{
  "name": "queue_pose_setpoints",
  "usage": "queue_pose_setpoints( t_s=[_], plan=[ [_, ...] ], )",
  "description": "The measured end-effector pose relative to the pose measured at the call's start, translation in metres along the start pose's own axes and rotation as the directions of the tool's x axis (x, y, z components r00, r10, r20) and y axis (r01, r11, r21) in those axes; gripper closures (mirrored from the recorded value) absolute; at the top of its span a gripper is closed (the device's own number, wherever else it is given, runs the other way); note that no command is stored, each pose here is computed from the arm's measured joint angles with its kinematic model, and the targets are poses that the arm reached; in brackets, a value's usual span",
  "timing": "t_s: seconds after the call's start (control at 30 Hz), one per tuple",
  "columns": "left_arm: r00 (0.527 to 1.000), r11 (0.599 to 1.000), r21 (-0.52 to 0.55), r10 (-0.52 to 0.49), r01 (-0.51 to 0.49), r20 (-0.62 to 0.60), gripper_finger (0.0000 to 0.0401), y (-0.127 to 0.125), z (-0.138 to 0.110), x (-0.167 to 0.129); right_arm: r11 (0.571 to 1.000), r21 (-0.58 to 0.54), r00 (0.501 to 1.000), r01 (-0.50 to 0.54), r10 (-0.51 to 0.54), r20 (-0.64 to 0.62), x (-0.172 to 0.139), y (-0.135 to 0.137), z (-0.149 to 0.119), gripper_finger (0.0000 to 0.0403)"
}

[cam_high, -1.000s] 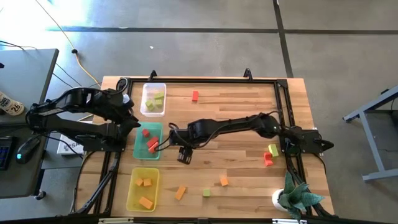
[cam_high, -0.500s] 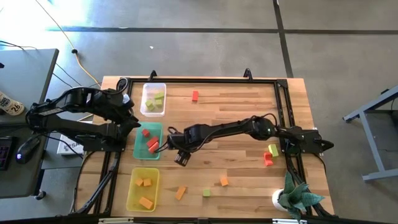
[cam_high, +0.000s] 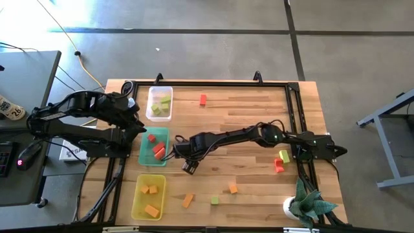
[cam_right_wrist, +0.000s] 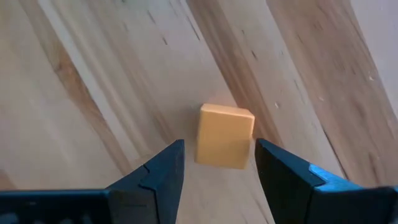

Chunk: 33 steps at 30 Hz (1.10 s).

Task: Sort & place blocks by color
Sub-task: Put the yellow cube block into the yellow bin

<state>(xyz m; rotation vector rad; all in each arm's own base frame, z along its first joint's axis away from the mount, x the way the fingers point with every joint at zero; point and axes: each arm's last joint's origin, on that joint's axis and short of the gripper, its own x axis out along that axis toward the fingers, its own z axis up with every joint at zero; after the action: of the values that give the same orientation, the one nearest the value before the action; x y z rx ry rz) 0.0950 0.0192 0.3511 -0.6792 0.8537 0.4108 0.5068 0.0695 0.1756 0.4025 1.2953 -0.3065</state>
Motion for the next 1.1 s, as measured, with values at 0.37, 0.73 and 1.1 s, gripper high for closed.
queue_pose_setpoints(
  t_s=[0.37,0.73,1.1],
  plan=[
    [1.0,1.0,0.0,0.001,-0.001,0.0,0.0249,0.0,0.0,0.0,0.999,-0.013,1.0,0.029,-0.029,-0.007,0.011,-0.002,0.0,0.0223],
    [1.0,1.0,0.0,0.025,-0.025,0.016,0.0249,0.001,0.0,0.0,1.0,-0.002,0.998,0.0,0.0,-0.056,0.023,-0.003,-0.001,0.0301],
    [1.0,0.998,0.055,0.025,-0.026,0.016,0.0249,0.001,0.0,0.0,0.995,-0.034,0.994,-0.089,0.087,-0.065,-0.003,0.0,0.001,0.0301]
  ],
)
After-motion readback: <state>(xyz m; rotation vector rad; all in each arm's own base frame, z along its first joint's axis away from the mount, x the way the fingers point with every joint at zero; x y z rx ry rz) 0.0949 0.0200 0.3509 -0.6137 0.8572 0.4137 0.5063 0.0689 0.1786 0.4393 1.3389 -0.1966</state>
